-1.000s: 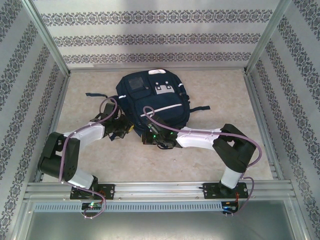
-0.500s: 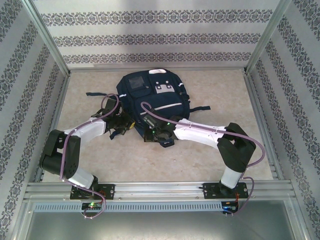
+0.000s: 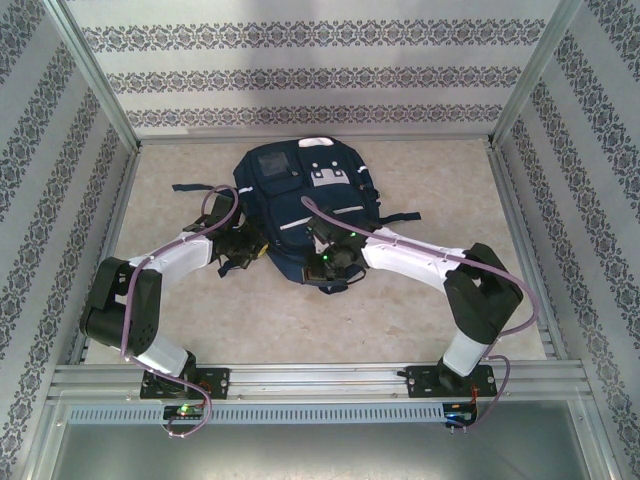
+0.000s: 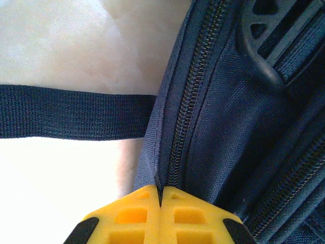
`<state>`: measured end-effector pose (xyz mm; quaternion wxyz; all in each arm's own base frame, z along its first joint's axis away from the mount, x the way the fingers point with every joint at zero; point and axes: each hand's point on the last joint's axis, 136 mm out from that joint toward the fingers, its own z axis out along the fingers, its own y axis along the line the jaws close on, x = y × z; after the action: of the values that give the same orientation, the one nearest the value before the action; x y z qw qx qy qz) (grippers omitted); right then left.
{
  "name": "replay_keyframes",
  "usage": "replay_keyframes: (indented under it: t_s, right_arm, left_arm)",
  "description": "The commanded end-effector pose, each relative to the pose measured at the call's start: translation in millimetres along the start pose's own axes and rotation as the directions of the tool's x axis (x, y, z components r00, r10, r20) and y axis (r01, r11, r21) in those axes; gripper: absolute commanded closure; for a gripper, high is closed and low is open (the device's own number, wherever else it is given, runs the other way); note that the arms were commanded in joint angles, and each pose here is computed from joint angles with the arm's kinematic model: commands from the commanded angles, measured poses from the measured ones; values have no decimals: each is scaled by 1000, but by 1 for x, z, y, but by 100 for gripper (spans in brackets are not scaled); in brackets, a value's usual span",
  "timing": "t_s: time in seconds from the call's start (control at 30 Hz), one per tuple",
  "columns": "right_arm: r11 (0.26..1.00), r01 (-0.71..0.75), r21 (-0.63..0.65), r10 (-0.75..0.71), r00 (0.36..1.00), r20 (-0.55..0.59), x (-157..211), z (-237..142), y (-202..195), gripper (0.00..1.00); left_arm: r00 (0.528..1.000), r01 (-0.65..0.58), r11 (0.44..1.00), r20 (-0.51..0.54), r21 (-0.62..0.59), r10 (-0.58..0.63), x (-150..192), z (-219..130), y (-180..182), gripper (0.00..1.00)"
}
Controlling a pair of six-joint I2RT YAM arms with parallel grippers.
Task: Pack the student bag
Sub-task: Zip the student bag at the center of the table.
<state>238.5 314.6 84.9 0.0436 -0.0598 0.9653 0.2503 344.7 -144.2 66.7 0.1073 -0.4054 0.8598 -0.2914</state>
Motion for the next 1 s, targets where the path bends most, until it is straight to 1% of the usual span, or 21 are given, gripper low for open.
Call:
replay_keyframes:
  t_s: [0.0,0.07,0.2,0.33,0.4,0.53,0.6,0.63,0.7,0.77,0.8,0.87,0.97]
  right_arm:
    - [997,3,73,-1,1000,-27,9,-13,-32,100]
    - [996,12,90,-10,1000,-28,7,-15,-40,100]
    - [981,48,188,-46,999,-11,1,-23,-63,100]
    - [976,32,214,-35,999,10,-3,-28,-80,100]
    - [985,42,165,-46,999,19,-4,-29,-74,100]
    - [998,67,-6,-67,997,30,1,-31,-38,100]
    - [997,54,-59,-52,998,34,2,-29,-23,100]
    - [995,40,-90,-37,999,38,2,-27,-13,100]
    - [990,1,-139,6,998,55,-2,-22,3,100]
    - [985,-58,-162,72,994,81,-9,-16,17,100]
    - [981,-77,-177,95,991,93,-11,-13,24,100]
    - [972,-106,-210,131,985,111,-17,-7,41,100]
    - [966,-116,-233,150,980,133,-25,-1,63,100]
  left_arm:
    - [992,-13,1000,122,-27,17,-30,-6,-2,100]
    - [992,-6,1000,128,-24,9,-33,-8,-2,100]
    - [989,-3,1000,145,-26,7,-39,-15,-4,100]
    - [988,-4,1000,153,-28,8,-41,-19,-5,100]
    - [987,-6,1000,159,-25,10,-44,-21,-7,100]
    - [987,-5,1000,158,-14,7,-50,-28,-13,100]
    - [988,-11,1000,155,-2,12,-52,-34,-18,100]
    - [987,-19,1000,157,2,18,-53,-39,-22,98]
    - [986,-28,1000,162,-4,28,-52,-50,-25,82]
    - [984,-38,999,175,6,36,-49,-65,-27,61]
    - [983,-37,999,180,5,36,-47,-72,-26,55]
    - [983,-24,1000,181,12,21,-42,-87,-22,49]
    - [984,13,999,178,34,-19,-31,-104,-12,42]
